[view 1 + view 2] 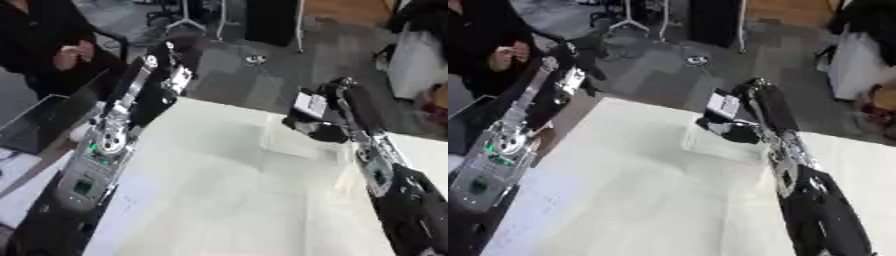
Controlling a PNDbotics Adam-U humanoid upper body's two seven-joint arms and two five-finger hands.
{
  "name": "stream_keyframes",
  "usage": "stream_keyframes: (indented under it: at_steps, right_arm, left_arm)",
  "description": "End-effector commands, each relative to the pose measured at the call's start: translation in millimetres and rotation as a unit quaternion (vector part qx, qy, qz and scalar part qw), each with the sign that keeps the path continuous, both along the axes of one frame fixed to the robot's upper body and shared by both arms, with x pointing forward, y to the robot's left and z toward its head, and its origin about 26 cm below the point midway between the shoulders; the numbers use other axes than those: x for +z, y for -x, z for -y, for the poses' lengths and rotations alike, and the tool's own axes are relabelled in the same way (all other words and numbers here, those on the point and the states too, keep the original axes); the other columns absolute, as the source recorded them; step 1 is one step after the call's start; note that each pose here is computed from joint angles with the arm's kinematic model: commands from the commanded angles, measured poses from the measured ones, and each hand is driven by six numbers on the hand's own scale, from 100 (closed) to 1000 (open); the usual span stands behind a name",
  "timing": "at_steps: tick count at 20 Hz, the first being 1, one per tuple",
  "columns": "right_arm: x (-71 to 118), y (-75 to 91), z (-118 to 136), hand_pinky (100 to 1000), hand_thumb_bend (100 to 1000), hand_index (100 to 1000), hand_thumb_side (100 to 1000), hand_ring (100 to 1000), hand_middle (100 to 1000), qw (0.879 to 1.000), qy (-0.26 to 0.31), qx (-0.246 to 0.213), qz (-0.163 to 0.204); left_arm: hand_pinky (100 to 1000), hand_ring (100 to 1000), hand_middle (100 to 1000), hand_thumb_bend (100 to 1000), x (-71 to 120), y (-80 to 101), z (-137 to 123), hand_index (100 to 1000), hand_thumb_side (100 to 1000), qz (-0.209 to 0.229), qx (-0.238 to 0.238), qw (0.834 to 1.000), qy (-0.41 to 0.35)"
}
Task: Pick up objects on the table and place them in the box.
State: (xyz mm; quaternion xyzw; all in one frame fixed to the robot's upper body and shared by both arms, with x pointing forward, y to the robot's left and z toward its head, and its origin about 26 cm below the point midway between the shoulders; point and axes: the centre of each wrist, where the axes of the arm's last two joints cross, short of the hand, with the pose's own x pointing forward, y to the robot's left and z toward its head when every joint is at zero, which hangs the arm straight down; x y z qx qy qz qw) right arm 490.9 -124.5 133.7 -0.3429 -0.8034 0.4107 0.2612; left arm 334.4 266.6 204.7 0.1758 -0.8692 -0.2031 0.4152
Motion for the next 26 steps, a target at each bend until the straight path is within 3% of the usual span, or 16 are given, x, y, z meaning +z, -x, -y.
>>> stream_keyframes:
  at_steps: [1,16,26]
  right_arm:
    - [16.1,-5.0,-2,100,766,196,644,100,194,1.0,0.011,-0.01,0.025]
    - [10.1,-6.9,2,100,766,200,647,100,196,0.997,0.037,-0.064,0.029]
    - [22.9,-11.3,1,100,783,183,647,100,197,0.984,0.059,-0.135,0.104]
  left_arm:
    - [367,573,681,160,11.8,1.4,3,858,878,0.018,-0.009,1.0,-0.001]
    - [367,574,681,160,13.2,1.3,5,859,878,0.02,-0.015,1.0,-0.001]
    - [367,573,681,160,15.2,1.0,9,859,878,0.022,-0.022,0.999,0.002]
